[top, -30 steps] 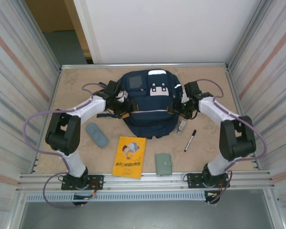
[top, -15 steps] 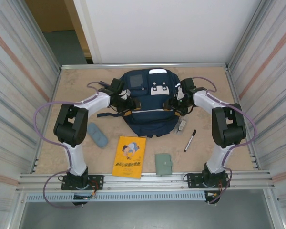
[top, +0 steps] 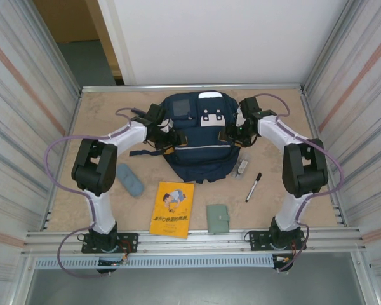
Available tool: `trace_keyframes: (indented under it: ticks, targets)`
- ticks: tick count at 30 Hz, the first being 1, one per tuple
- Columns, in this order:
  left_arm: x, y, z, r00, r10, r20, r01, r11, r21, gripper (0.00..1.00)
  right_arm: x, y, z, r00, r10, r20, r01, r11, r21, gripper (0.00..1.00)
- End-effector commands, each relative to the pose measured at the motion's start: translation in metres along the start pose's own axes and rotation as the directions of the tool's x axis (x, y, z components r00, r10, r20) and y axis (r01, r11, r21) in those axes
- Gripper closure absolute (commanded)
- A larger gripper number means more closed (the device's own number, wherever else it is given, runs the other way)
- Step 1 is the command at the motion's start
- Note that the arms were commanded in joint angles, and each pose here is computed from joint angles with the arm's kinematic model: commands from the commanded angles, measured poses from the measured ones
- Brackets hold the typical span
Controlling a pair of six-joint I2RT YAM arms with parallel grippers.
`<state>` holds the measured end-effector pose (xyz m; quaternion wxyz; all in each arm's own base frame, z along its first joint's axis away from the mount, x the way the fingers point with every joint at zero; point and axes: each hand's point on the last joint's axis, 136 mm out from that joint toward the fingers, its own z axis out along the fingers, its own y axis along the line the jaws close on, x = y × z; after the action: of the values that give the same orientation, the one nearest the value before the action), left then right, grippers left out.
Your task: Pack books, pencil case, and school supplies into a backpack
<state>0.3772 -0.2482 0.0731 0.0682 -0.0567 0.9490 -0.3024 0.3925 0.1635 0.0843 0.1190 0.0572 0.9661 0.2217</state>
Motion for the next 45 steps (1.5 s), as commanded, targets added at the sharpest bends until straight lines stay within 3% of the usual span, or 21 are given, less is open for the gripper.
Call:
trace_keyframes:
  ticks: [1,6,11,15,20,25,32,40,45]
  targets:
    - [0.003,0.01,0.011,0.998,-0.043,-0.039,0.042,0.999,-0.025,0.34,0.004,-0.007,0.025,0.998,-0.015,-0.053,0.017,0.999,0.028,0.39]
    - [0.014,0.001,0.015,0.99,-0.07,-0.124,0.07,0.998,0.001,0.34,0.02,0.007,0.038,0.989,-0.074,-0.127,0.077,0.997,0.022,0.37]
    - [0.009,-0.033,-0.001,0.991,0.002,-0.133,0.017,0.99,0.143,0.37,0.018,0.051,0.016,0.991,-0.058,-0.12,0.036,0.983,-0.179,0.38]
    - [-0.003,-0.068,-0.036,0.996,0.054,-0.073,-0.034,0.967,0.253,0.39,0.003,0.085,-0.027,0.997,-0.047,-0.055,0.026,0.943,-0.333,0.38]
    - [-0.02,-0.092,-0.082,0.997,0.067,0.038,-0.076,0.95,0.302,0.39,-0.013,0.112,-0.076,0.999,-0.031,0.026,0.039,0.89,-0.454,0.38]
    - [-0.03,-0.112,-0.114,0.992,0.08,0.098,-0.11,0.929,0.354,0.4,-0.022,0.137,-0.1,0.997,-0.016,0.071,0.052,0.834,-0.55,0.39]
    - [-0.052,-0.116,-0.134,0.966,0.083,0.245,-0.161,0.934,0.32,0.39,-0.028,0.134,-0.096,0.99,-0.031,0.135,0.098,0.848,-0.521,0.38]
    - [-0.059,-0.113,-0.123,0.972,0.063,0.226,-0.138,0.932,0.334,0.4,-0.03,0.135,-0.09,0.994,-0.024,0.109,0.079,0.844,-0.531,0.37]
    - [-0.07,-0.118,-0.14,0.944,0.106,0.312,-0.202,0.933,0.296,0.4,-0.033,0.137,-0.098,0.988,-0.043,0.151,0.117,0.844,-0.524,0.37]
